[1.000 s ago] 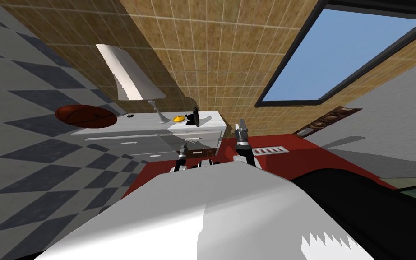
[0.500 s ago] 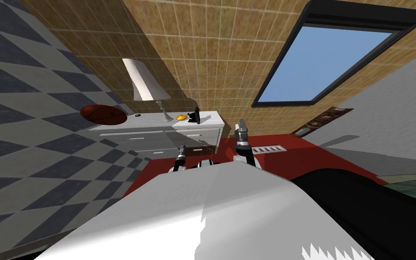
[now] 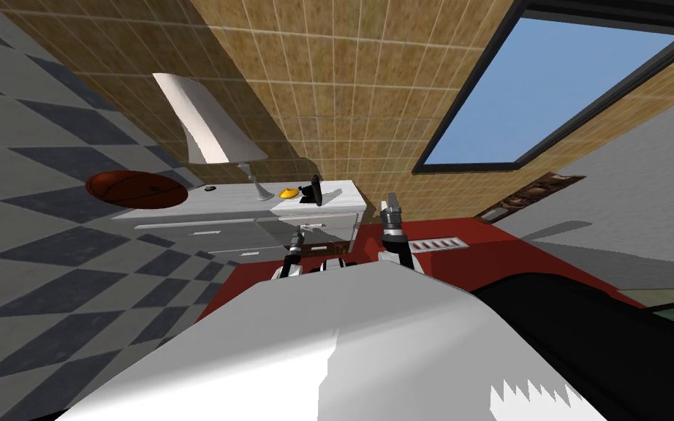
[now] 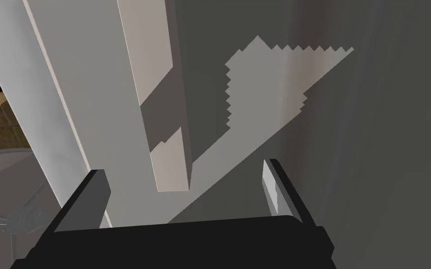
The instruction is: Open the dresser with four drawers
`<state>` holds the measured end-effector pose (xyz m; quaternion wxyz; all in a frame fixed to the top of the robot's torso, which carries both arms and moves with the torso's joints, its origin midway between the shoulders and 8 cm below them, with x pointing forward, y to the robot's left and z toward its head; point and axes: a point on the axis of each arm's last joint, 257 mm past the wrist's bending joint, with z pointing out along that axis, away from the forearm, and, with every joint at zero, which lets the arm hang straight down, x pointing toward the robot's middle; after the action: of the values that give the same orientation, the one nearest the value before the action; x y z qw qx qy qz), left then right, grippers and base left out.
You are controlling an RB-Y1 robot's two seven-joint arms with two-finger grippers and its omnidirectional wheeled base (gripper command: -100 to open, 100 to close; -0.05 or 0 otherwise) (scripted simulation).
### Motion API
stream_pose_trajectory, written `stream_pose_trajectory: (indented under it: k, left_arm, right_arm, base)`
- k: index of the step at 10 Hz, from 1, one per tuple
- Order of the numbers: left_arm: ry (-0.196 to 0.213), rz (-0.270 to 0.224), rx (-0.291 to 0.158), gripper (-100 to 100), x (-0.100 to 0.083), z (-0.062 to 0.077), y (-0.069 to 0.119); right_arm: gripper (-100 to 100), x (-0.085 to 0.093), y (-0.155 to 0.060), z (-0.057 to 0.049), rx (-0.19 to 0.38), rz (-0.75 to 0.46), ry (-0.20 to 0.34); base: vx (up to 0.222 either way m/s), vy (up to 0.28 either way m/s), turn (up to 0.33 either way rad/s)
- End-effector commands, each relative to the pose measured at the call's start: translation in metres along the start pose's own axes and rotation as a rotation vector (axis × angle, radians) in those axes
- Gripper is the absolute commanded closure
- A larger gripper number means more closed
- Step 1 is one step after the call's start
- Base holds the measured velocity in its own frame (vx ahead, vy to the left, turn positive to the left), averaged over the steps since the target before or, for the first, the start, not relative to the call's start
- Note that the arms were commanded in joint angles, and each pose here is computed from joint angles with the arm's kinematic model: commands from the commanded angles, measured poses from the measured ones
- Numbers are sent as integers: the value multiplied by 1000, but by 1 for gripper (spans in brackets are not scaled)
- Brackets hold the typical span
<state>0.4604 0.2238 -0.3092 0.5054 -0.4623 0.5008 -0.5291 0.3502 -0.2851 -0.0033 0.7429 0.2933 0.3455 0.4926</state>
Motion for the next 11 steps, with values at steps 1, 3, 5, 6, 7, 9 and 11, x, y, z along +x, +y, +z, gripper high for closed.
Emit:
stream_pose_trajectory:
  k: [1, 3, 5, 6, 7, 9, 11]
  left_arm:
    - [-2, -1, -1, -100, -1, 8, -6]
    - [-1, -1, 0, 100, 1, 5, -4]
    - [4, -1, 1, 100, 1, 3, -7]
    - [7, -1, 2, 100, 1, 3, -8]
    - [9, -1, 2, 100, 2, 2, -10]
    - [10, -2, -8, 100, 2, -3, -6]
    - [14, -2, -9, 100, 3, -5, -6]
  right_arm:
    - [0, 0, 0, 0, 0, 0, 0]
    - [0, 0, 0, 0, 0, 0, 0]
    - [0, 0, 0, 0, 0, 0, 0]
    - [0, 0, 0, 0, 0, 0, 0]
    - [0, 0, 0, 0, 0, 0, 0]
    - [0, 0, 0, 0, 0, 0, 0]
    - [0, 0, 0, 0, 0, 0, 0]
  base:
    - [88, -9, -12]
    - [30, -3, -1]
    - [-154, 9, 23]
    - [-243, -9, 25]
    - [-229, -16, 29]
    - [-130, 8, 16]
    - [-171, 13, 14]
